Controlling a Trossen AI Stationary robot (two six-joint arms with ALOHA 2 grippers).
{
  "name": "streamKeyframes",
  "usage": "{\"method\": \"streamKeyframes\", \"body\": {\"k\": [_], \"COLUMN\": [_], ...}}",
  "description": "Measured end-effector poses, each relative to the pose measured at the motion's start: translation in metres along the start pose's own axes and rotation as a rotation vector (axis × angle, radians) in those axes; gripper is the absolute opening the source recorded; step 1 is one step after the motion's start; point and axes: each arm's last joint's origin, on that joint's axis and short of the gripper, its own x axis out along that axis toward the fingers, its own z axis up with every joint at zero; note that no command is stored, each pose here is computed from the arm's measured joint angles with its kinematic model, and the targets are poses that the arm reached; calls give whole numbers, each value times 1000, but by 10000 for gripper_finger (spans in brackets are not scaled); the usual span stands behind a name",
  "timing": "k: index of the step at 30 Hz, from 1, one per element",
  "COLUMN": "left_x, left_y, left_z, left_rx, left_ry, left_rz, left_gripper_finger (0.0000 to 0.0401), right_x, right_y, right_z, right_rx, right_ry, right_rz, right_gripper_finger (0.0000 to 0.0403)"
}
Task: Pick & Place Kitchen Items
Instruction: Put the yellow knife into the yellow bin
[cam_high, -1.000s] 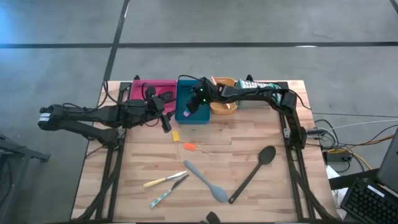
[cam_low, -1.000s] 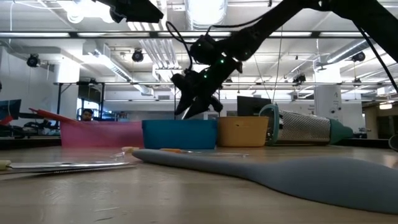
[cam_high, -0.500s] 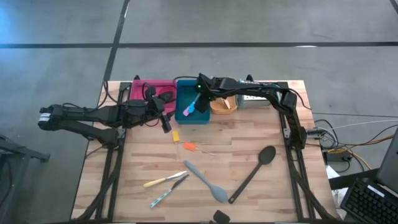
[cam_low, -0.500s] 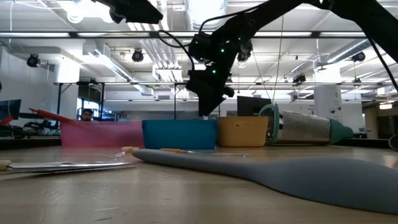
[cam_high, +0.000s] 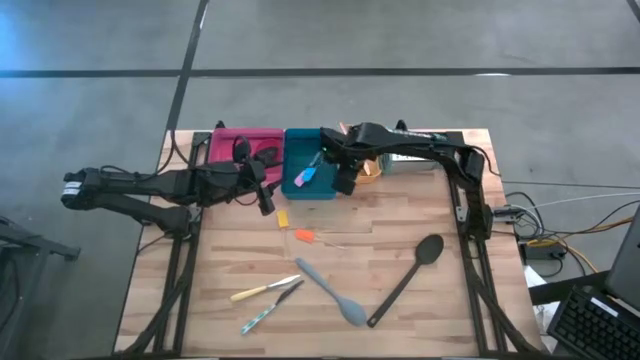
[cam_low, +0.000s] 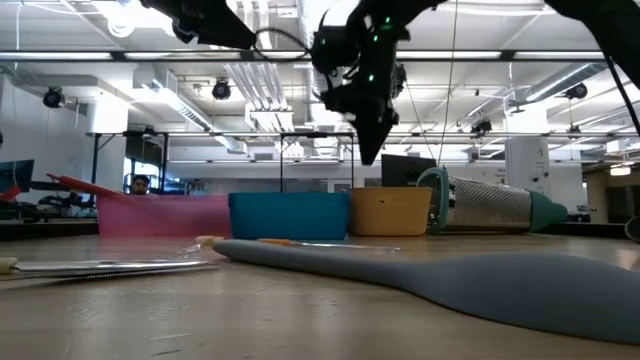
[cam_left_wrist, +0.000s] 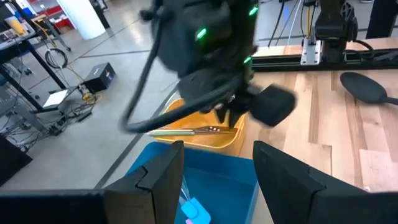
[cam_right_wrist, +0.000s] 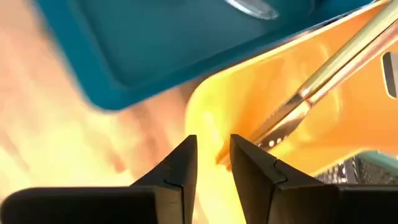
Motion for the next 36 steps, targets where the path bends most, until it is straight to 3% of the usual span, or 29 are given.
{"method": "streamKeyframes", "body": {"k": [8,22,30,36], "left_x": [0,-1,-1,-2], "left_y": [0,-1,-6,-8], "left_z": [-4,-7,-9,-12], "left_rx": [4,-6,-4,16], "left_ry": [36,68,78,98], "left_rz": [-4,-22,-203,-252], "left_gripper_finger": [197,197,198,197], "right_x": [-61,-171,-191,-186], "right_y": [38,70,87,102], "right_z": [-25,-109,-145,-158], "right_rx": [-77,15,-19,-45], "right_ry": [-94,-348,-406,-376], "right_rz": [37,196,229,246], "right_gripper_finger": [52,28,17,9]}}
